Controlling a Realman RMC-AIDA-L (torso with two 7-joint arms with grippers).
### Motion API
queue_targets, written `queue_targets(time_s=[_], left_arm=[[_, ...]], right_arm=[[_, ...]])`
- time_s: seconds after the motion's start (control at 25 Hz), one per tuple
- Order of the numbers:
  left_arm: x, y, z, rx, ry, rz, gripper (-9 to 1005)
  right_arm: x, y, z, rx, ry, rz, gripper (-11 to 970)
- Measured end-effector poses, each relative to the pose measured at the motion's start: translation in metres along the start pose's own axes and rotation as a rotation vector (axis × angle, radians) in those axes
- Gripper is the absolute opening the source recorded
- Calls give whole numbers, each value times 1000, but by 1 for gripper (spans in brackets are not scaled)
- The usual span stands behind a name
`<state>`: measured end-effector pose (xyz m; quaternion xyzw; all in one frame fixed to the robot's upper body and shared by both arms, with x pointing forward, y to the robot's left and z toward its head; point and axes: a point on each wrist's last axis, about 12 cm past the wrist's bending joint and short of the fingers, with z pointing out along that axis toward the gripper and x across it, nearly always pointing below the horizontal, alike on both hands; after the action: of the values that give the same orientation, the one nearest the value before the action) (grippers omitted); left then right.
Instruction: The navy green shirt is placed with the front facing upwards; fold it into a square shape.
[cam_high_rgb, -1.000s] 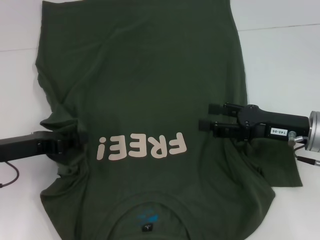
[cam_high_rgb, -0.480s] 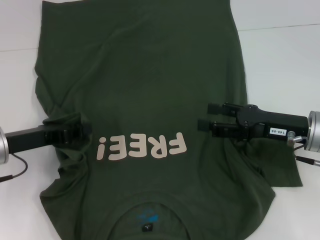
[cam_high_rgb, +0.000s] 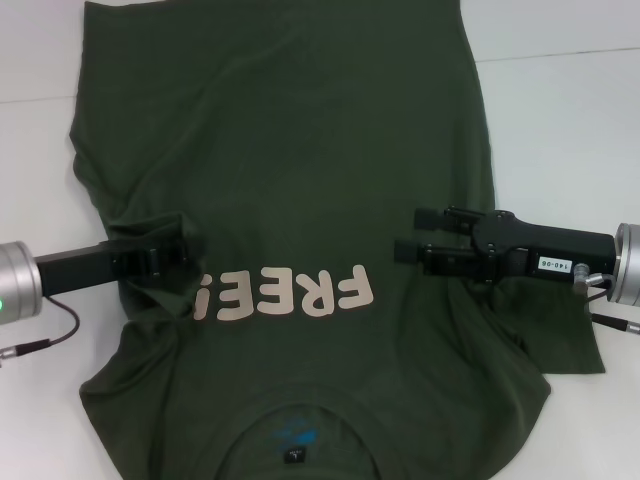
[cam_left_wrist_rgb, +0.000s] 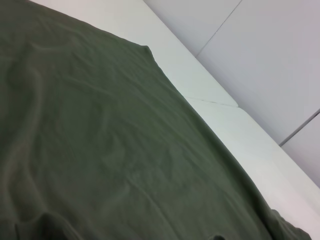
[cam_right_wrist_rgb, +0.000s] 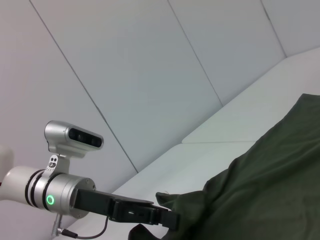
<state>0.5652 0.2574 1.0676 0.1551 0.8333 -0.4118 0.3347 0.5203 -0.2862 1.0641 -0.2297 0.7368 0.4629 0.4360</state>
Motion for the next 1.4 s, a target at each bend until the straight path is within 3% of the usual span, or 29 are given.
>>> queue_targets(time_s=[0.48,0.88,1.4], left_arm=[[-4,-5,12,18,-23,-9,57],[-3,-4,12,17,-32,-18,63],[-2,-11,22,59,-19,-14,70]], right_arm=[[0,0,-1,6,-8,4,914],[0,-7,-28,132,-205,24,915],[0,-7,-29,138,-217,22,912]])
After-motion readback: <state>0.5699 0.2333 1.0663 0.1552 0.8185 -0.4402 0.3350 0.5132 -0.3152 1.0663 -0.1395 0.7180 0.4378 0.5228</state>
